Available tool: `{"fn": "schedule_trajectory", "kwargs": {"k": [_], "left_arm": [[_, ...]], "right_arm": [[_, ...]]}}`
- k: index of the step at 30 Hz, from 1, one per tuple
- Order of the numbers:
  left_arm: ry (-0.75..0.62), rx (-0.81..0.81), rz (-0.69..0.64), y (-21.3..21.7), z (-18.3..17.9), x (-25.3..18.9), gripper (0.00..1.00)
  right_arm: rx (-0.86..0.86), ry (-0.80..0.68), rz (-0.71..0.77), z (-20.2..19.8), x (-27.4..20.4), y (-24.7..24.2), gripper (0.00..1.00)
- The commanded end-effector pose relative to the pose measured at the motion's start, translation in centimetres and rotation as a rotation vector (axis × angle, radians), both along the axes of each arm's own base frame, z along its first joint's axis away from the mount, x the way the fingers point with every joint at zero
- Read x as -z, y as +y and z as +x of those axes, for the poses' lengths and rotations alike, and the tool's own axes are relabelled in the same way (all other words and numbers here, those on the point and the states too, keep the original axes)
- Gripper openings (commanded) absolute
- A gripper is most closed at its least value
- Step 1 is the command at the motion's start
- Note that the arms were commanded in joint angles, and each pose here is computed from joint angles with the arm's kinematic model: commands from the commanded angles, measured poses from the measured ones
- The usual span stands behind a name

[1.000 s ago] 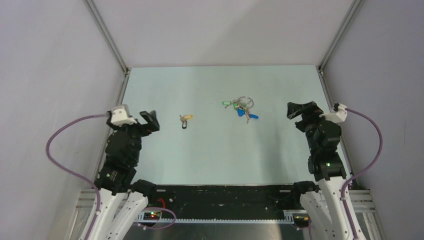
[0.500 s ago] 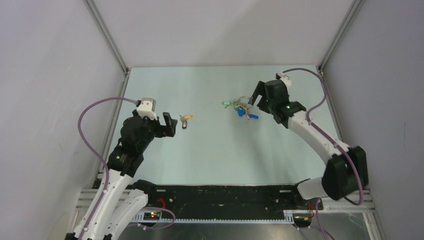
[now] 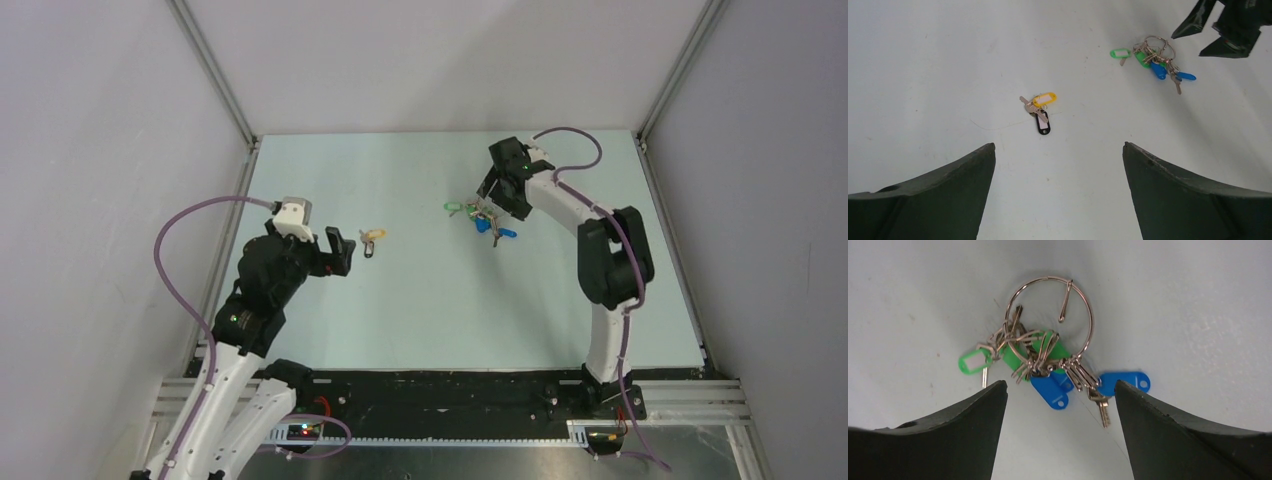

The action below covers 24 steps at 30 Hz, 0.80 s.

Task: Remove the keys from the keyring

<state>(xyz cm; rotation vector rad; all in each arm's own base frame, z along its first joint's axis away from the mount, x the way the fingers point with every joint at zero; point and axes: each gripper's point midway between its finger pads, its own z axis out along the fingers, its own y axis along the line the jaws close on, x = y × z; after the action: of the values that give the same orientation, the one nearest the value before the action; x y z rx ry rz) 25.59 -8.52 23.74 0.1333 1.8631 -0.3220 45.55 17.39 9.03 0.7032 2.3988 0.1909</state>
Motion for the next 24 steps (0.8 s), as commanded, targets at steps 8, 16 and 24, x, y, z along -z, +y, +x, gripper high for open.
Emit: {"fn": "schedule_trajectory", "kwargs": {"k": [8, 16, 24], "left_arm": [[-0.053, 0.009, -0.004, 0.0, 0.0, -1.8, 1.0], [-0.059, 0.002, 0.002, 0.2, 0.0, -1.9, 1.0], [-0.07, 0.011, 0.007, 0.2, -0.1, -2.3, 1.0]], "right_arm": [[0.246, 0.168, -0.044, 2.5, 5.2, -1.5, 0.77], [0.224, 0.195, -0.017, 2.4, 7.6, -1.3, 0.09], [-0.064, -0.077, 0.047, -0.7, -0.7, -0.1, 0.0]]}}
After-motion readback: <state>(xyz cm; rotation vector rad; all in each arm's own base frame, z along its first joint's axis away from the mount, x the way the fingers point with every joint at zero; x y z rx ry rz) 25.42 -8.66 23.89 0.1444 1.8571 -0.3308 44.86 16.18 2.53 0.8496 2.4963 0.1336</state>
